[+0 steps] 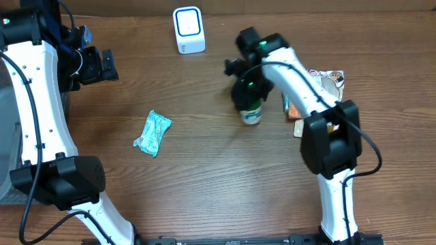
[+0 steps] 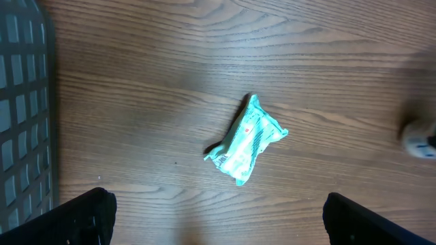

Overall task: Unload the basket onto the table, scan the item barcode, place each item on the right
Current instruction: 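Move the jar right and set it down beside the Kleenex packs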

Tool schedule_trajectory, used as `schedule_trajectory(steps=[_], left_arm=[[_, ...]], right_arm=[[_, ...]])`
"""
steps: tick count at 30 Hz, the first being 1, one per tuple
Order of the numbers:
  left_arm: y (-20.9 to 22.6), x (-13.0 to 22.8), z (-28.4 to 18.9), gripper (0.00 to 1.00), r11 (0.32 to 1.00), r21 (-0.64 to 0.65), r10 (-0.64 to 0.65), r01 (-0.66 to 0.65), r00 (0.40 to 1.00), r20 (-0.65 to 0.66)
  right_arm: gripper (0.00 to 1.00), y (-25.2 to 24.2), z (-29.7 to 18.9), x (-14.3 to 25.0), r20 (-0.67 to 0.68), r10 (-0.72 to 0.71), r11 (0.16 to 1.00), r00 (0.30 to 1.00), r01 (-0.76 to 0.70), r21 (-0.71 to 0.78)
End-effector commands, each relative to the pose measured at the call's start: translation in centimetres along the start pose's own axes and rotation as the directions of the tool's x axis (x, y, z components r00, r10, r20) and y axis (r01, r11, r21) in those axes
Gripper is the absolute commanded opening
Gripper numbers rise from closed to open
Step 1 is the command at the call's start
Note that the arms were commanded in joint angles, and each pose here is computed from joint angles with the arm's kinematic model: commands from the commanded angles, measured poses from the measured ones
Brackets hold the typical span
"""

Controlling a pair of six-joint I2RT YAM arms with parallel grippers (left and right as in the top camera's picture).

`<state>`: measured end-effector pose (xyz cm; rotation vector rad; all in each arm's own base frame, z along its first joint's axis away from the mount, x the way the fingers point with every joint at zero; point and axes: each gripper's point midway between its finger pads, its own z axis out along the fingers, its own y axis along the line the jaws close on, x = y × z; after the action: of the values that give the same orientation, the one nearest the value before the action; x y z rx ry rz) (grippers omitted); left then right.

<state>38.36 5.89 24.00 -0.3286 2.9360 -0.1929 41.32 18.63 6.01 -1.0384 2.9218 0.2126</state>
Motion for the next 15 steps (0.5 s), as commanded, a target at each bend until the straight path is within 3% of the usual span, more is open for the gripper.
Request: schedule_trajectory(steps=[1,15], left_arm=[[-0.1,-0.1,-1.4,1.00,1.000,-0.002,0.023,-0.023,0.999,0.042],[-0.1,-0.1,-1.4,0.99,1.000,-0.002,0.023,-0.023,0.999,0.042]], right_arm=[[0.48,-2.4,-0.9,0.5,0.016,0.067,0.998,0.998,-0.067,0.016],[0.52,-4.2,-1.3,1.2,0.042,0.139,0.989,0.989,-0.137,-0.054]])
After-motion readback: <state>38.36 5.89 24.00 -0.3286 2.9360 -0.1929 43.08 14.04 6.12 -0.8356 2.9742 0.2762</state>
